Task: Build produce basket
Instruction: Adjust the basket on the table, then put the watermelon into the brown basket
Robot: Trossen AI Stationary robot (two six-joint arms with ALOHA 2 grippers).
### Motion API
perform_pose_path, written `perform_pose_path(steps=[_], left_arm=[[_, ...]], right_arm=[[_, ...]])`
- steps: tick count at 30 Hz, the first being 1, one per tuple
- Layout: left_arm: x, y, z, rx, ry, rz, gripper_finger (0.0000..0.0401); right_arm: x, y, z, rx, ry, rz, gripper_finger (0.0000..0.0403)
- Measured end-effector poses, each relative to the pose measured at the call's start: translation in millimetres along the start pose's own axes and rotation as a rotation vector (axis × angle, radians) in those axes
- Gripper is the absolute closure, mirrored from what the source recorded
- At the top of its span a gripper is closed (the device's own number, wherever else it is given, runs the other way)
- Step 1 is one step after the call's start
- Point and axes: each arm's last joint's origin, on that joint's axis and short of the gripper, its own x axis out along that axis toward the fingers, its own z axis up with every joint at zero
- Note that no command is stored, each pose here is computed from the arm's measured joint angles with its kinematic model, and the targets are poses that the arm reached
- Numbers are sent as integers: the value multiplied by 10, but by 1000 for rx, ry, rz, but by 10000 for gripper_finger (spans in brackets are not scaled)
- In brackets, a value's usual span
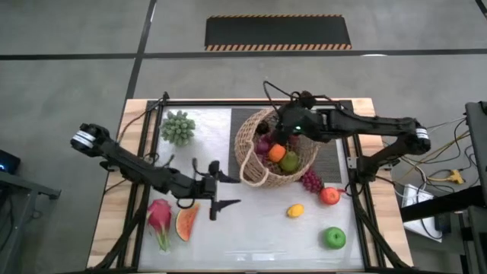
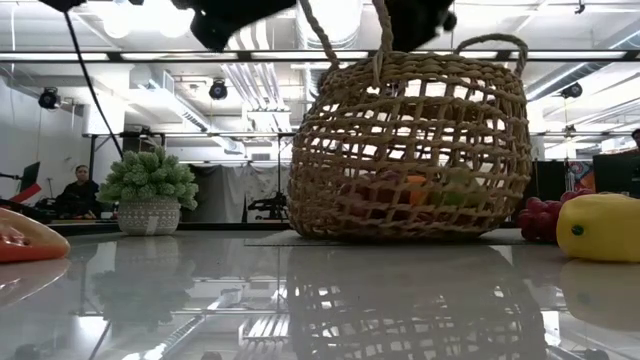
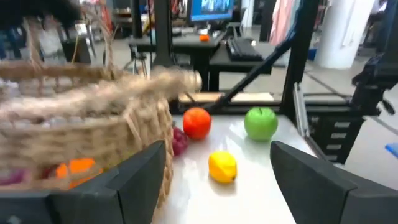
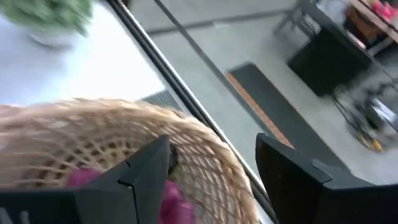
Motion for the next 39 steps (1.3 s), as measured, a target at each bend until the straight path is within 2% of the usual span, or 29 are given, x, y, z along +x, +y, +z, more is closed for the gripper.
perform_pose_path(steps=[6, 10, 15, 17, 20, 25, 30, 33, 39], left_arm=[[307, -104, -137, 32, 68, 59, 129], [497, -122, -189, 45, 100, 81, 129], [737, -28, -261, 56, 137, 120, 142], [850, 28, -311, 58, 154, 120, 154], [1015, 109, -358, 51, 166, 97, 172], [1186, 314, -455, 60, 201, 153, 198], [1169, 566, -441, 86, 208, 315, 213], [1146, 658, -388, 109, 206, 352, 216], [1092, 592, -305, 102, 213, 266, 217]], right_arm=[[-468, 88, 12, -48, -118, 117, 179], [-678, 178, -59, -98, -139, 186, 179], [-886, 321, -159, -158, -146, 423, 180], [-939, 378, -195, -163, -141, 479, 183], [-1003, 433, -268, -170, -119, 502, 194], [-1073, 477, -369, -185, -92, 527, 215], [-1048, 572, -491, -199, -60, 539, 236], [-988, 626, -585, -199, -27, 533, 247], [-875, 732, -809, -191, 47, 518, 267]])
